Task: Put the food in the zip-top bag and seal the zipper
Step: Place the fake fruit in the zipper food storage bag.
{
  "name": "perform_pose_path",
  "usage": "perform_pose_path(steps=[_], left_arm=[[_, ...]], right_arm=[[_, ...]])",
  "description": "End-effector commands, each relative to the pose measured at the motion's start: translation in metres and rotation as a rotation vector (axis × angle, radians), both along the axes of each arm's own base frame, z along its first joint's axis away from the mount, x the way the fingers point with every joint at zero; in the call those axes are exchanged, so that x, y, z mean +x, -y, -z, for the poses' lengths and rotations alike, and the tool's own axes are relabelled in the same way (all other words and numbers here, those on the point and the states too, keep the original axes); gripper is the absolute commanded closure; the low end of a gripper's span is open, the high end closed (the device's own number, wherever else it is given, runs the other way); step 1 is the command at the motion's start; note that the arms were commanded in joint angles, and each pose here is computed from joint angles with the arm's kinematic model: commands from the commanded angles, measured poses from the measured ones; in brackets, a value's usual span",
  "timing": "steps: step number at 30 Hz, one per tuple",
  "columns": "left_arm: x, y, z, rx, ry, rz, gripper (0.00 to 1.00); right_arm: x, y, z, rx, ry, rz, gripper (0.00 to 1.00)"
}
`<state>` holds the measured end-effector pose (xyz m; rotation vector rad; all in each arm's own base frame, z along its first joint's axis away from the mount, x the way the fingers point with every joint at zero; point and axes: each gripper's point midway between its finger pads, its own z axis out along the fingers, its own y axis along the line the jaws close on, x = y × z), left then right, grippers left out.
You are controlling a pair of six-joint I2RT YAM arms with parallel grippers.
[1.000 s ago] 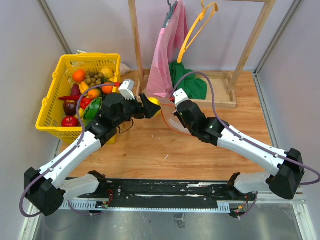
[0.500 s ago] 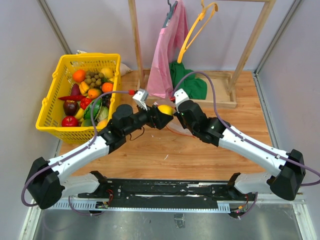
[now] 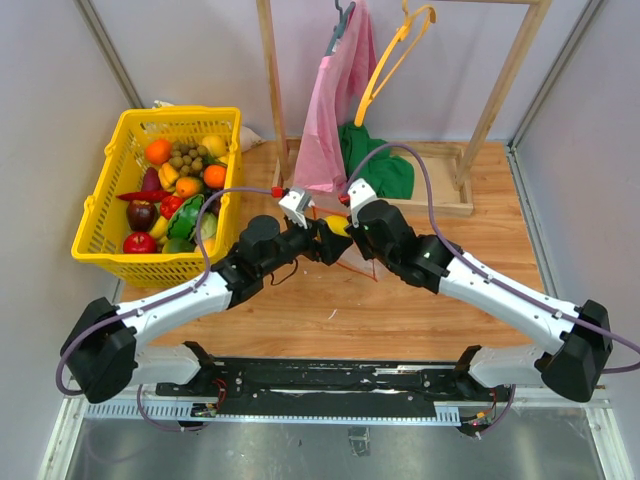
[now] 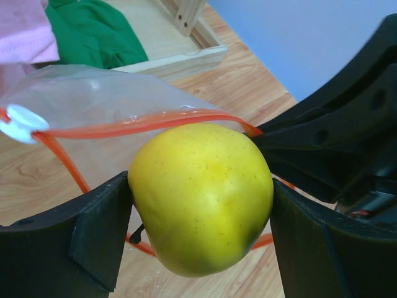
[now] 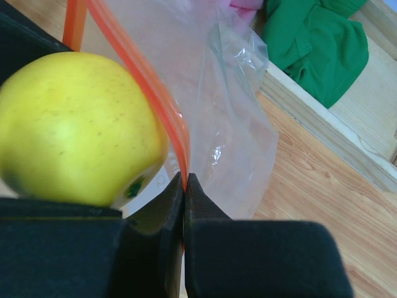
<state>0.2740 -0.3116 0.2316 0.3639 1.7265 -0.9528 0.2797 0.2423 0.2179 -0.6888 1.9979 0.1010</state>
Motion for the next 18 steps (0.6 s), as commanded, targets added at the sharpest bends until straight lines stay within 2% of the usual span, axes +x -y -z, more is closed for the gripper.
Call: perform_pose_path(steps=[1,7,12,18], left_arm=[[0.007,-0.002,0.008,0.012,-0.001,-0.047,0.66],[0.012,-0.001,0.011,0.009,-0.041,-0.074,0.63],[0.017,0.002,0.014,0.012,-0.088,-0.095,0.54],[0.017,0.004,0.014,-0.004,-0.107,-0.096,0.33]], right_arm=[[-0.001,0.002,-0.018,0.06,0.01,0.001,0.99],[-0.004,-0.004,-0.018,0.084,0.0,-0.023,0.99],[-0.005,-0.008,-0.018,0.1,-0.01,-0.038,0.99],[-0.006,-0.012,-0.015,0.112,-0.023,-0.046,0.99]])
